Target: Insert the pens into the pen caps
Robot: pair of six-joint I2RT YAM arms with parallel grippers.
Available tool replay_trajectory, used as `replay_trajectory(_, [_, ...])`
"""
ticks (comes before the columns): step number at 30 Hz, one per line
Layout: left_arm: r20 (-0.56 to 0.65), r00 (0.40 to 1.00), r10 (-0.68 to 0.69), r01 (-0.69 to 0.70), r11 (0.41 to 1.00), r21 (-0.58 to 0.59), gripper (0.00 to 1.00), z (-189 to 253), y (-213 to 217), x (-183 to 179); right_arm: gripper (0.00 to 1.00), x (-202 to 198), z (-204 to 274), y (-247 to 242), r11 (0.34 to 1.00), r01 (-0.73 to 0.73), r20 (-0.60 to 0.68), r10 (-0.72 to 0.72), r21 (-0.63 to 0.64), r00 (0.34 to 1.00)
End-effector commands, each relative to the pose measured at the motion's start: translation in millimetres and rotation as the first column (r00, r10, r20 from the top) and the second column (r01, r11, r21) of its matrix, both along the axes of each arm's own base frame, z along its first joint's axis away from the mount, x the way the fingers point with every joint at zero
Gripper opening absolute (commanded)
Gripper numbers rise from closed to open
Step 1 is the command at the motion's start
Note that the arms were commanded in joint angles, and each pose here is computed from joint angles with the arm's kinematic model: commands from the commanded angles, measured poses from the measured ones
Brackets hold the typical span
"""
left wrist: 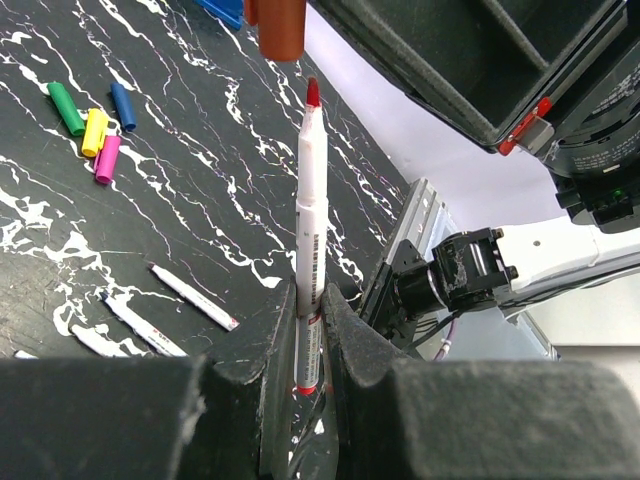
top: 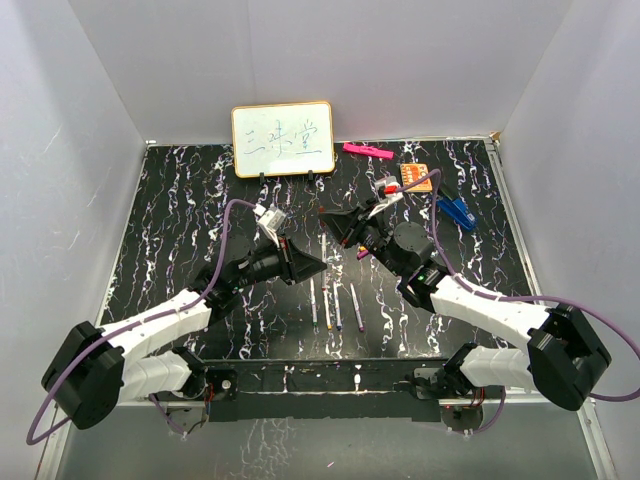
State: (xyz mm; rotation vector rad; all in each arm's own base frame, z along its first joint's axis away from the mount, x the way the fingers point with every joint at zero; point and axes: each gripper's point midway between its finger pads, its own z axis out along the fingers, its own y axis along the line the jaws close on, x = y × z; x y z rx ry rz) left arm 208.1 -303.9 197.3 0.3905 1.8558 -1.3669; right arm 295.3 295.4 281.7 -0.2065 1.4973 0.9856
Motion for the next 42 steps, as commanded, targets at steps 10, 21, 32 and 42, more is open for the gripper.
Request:
replay_trajectory(10, [0.070, 0.997, 0.023, -0.021, 0.999, -0.030, 0.00, 19.7, 2.6, 2.2, 0.00, -4.1, 33.5, -4.3, 0.998, 0.012, 0.085, -0.018, 0.064, 0.996])
replay_trajectory(21, [0.051, 0.999, 0.004, -0.003, 1.000, -0.017, 0.00, 13.7, 0.3, 0.1, 0.00, -0.5, 38.1, -1.2, 0.998, 0.016, 0.091, -0.022, 0.067, 0.996])
replay_trajectory(32, [0.037, 0.999, 0.021, -0.021, 1.000, -0.003, 0.00, 6.8, 2.0, 1.7, 0.00, -1.9, 38.1, 1.9, 0.998, 0.003, 0.087, -0.009, 0.065, 0.996])
replay_trajectory(42, [0.062, 0.996, 0.068, -0.068, 0.998, -0.004, 0.00, 12.0, 6.1, 8.9, 0.00, -5.2, 29.2, 4.3, 0.999, -0.012, 0.069, 0.009, 0.046, 0.998])
